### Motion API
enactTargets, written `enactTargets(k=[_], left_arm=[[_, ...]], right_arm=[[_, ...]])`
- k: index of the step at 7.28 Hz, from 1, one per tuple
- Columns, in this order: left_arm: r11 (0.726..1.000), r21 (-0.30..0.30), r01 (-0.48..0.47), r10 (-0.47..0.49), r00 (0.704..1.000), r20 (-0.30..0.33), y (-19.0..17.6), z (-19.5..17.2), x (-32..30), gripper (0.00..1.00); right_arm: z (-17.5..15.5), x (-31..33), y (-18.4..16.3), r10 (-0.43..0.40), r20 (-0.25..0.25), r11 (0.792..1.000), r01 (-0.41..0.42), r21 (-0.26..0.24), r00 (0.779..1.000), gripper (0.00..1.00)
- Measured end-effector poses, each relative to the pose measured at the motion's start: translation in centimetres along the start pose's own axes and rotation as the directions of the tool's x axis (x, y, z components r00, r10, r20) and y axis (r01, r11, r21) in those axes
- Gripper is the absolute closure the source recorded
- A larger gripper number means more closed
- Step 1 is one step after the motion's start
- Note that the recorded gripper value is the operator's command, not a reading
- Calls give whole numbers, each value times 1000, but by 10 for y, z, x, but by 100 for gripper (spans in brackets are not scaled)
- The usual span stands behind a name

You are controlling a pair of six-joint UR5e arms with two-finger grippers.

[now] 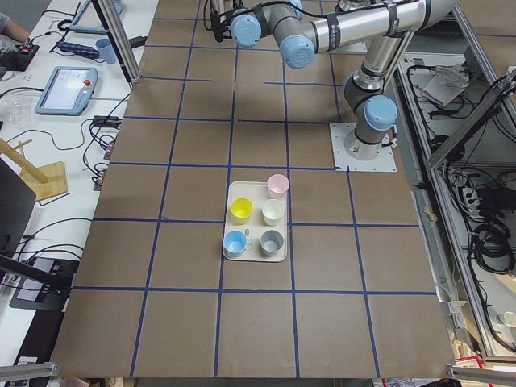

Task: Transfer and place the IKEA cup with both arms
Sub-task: 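Carry the cup toward the left gripper while the left gripper reaches to meet it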

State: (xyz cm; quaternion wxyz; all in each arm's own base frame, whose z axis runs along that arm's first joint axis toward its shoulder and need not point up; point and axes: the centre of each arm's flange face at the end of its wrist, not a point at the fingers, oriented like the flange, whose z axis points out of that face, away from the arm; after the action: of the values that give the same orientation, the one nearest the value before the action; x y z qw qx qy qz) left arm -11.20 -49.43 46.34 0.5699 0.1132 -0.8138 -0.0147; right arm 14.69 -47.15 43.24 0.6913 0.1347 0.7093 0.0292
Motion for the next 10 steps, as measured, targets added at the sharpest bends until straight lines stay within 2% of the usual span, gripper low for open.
enactTargets(k=[3, 5, 8, 10], left_arm=[[999, -24, -43, 41, 997, -70, 18, 19, 25, 0], [997, -28, -68, 64, 992, -107, 28, 25, 39, 0], [993, -35, -115, 110, 986, -128, 39, 33, 55, 0], [988, -19, -156, 151, 977, -151, 36, 33, 62, 0]], right_arm=[[19, -4, 9, 36, 10, 999, -35, -29, 999, 69], [24, -9, 11, 54, 27, 998, -53, -28, 998, 69], [32, -12, 17, 51, 26, 998, -50, -43, 998, 69], [37, -11, 18, 51, 24, 997, -49, -54, 998, 69]])
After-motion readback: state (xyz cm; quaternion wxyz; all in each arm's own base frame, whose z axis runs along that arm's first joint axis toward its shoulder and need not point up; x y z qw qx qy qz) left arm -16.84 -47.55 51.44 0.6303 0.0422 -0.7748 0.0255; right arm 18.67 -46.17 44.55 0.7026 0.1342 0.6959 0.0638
